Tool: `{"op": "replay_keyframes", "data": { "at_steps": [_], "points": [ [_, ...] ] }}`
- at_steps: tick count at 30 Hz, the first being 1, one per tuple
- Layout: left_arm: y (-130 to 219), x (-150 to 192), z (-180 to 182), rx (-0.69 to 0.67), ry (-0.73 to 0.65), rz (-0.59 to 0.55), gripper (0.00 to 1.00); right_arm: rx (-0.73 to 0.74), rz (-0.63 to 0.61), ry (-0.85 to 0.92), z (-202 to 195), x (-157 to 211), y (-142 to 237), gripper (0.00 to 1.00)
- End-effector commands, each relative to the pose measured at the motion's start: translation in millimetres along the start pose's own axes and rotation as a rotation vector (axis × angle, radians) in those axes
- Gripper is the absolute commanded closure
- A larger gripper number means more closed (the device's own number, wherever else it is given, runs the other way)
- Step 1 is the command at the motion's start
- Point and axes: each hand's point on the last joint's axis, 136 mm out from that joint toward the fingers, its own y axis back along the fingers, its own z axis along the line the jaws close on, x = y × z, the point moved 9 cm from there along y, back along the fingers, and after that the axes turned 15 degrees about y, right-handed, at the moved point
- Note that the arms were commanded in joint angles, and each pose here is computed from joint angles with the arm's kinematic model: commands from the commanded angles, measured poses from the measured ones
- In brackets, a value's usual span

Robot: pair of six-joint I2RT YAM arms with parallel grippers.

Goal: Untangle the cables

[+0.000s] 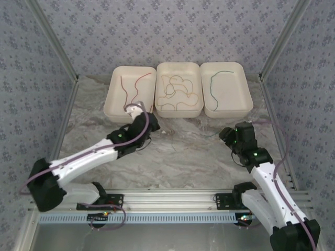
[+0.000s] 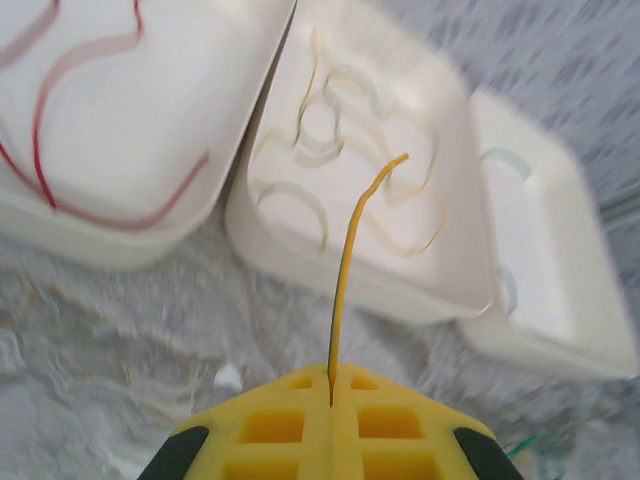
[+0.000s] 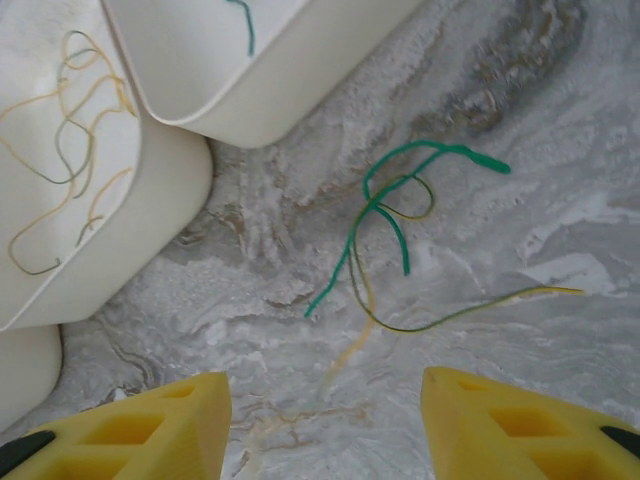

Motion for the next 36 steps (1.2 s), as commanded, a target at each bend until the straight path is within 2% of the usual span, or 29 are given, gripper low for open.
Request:
{"op": "replay_keyframes", "data": {
  "at_steps": [1, 6, 10, 13, 15, 20, 22, 24, 27, 31, 36],
  "points": [
    [31.5, -38.1, -7.7, 0.002, -0.052, -0.105, 1.00, 0.044, 0.073, -0.127, -13.0, 15.3, -13.5, 0.46],
    [63.0, -69.5, -6.4, 0.074, -0.006, -0.141, 1.00, 0.020, 0.095, -0.320, -24.4, 31.0, -35.0, 0.47],
    [80.2, -81.9, 6.1, 0.082, 0.020, -0.169, 1.00, 0.036, 0.050, -0.332, -21.8, 17.7, -40.1, 0.47],
    [87.3, -85.9, 14.7, 0.081, 0.031, -0.173, 1.00, 0.052, 0.017, -0.309, -22.4, 2.9, -48.2, 0.46],
    [88.7, -85.4, 18.2, 0.076, 0.029, -0.167, 1.00, 0.051, 0.052, -0.332, -24.8, -1.7, -61.0, 0.45],
    [88.1, -81.9, 25.0, 0.072, 0.034, -0.153, 1.00, -0.062, 0.131, -0.437, -10.6, 1.6, -87.1, 0.44],
    [88.0, -80.7, 27.4, 0.071, 0.032, -0.152, 1.00, -0.101, 0.109, -0.433, 0.8, 3.0, -86.4, 0.44],
    [87.7, -80.2, 29.8, 0.063, 0.023, -0.152, 1.00, -0.076, 0.072, -0.310, 16.1, -3.5, -76.9, 0.45],
    [88.0, -82.4, 32.3, 0.040, 0.004, -0.158, 1.00, -0.032, 0.078, -0.032, 41.0, -8.7, -67.4, 0.47],
    [87.8, -87.0, 35.4, 0.020, -0.013, -0.153, 1.00, 0.081, 0.200, 0.360, 58.0, 10.2, -66.9, 0.47],
    [84.3, -90.6, 39.2, 0.010, -0.005, -0.137, 1.00, 0.054, 0.334, 0.560, 54.8, 39.5, -79.3, 0.50]
  ]
}}
